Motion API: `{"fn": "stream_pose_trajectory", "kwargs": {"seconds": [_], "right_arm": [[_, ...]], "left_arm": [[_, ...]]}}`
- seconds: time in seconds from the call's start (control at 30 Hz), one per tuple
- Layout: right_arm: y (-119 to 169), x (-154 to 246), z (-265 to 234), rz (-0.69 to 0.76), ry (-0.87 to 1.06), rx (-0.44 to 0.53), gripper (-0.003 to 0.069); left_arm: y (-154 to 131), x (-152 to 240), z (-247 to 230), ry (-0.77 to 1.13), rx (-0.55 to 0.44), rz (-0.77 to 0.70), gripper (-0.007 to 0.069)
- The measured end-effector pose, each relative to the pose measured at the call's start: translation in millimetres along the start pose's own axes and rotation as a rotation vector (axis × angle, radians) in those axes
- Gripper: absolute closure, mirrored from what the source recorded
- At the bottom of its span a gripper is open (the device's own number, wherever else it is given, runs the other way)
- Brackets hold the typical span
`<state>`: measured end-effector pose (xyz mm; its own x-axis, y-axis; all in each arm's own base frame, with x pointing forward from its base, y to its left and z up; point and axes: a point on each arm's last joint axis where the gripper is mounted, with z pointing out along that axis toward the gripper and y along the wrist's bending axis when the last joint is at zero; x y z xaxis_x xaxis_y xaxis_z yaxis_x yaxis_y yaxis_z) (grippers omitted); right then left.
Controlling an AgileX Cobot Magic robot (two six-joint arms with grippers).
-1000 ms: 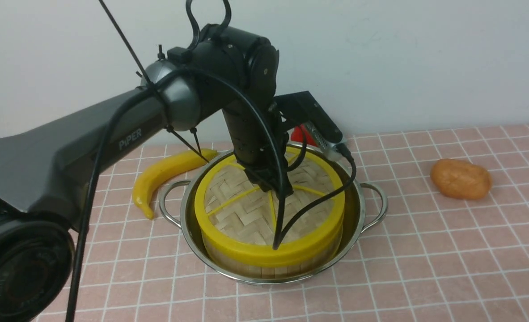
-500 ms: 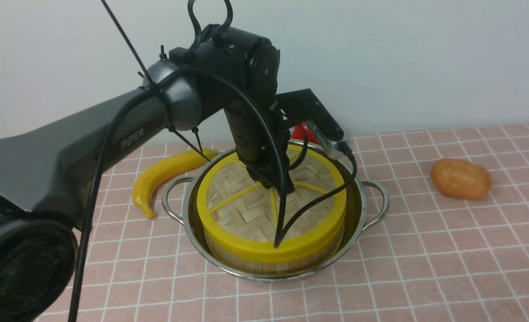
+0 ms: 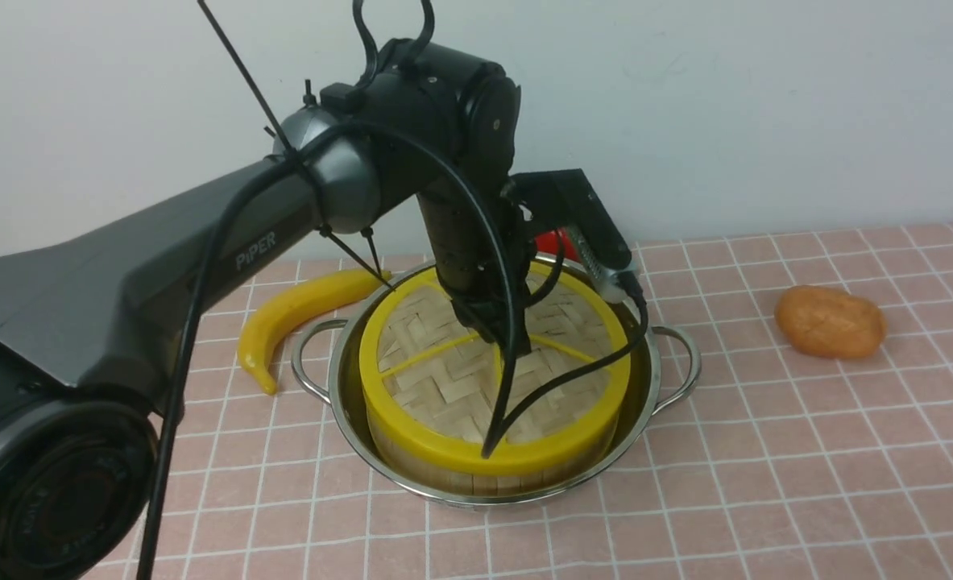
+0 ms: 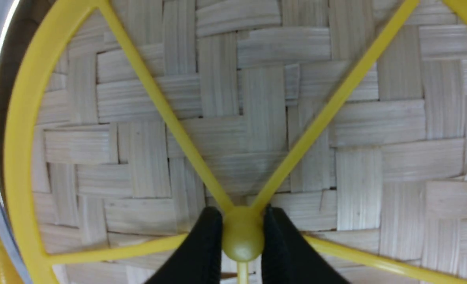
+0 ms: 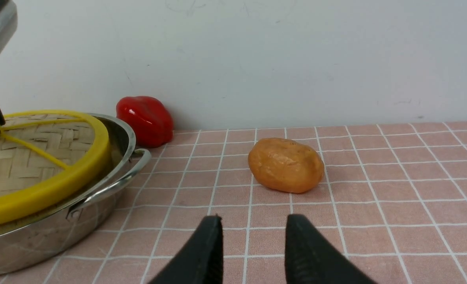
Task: Place the steamer in the pot on the pink tablecloth, and put the lid on the steamer.
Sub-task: 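Place the yellow bamboo steamer lid onto the steamer in the pot with the left gripper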
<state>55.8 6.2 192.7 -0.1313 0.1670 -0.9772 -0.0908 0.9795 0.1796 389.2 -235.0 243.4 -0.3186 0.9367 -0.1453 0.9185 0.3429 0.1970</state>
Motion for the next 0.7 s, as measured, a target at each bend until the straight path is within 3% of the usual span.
{"fn": "stream_pose_trajectory", "kwargs": {"seconds": [0.37,0.5,0.7], "right_arm": [[0.0,0.0,0.0,0.0,0.0,0.0,0.0416],[0.0,0.0,0.0,0.0,0.0,0.0,0.0416],[0.0,0.0,0.0,0.0,0.0,0.0,0.0416]], "left_arm": [[4.5,0.2,-3.6,0.011,-0.04,-0.045,0.0321],[7.2,2.4,-3.8,0.032,-0.071,-0.1,0.0316],[6.5,4.1,-3.6,0.041,-0.054,-0.158,0.0384]]}}
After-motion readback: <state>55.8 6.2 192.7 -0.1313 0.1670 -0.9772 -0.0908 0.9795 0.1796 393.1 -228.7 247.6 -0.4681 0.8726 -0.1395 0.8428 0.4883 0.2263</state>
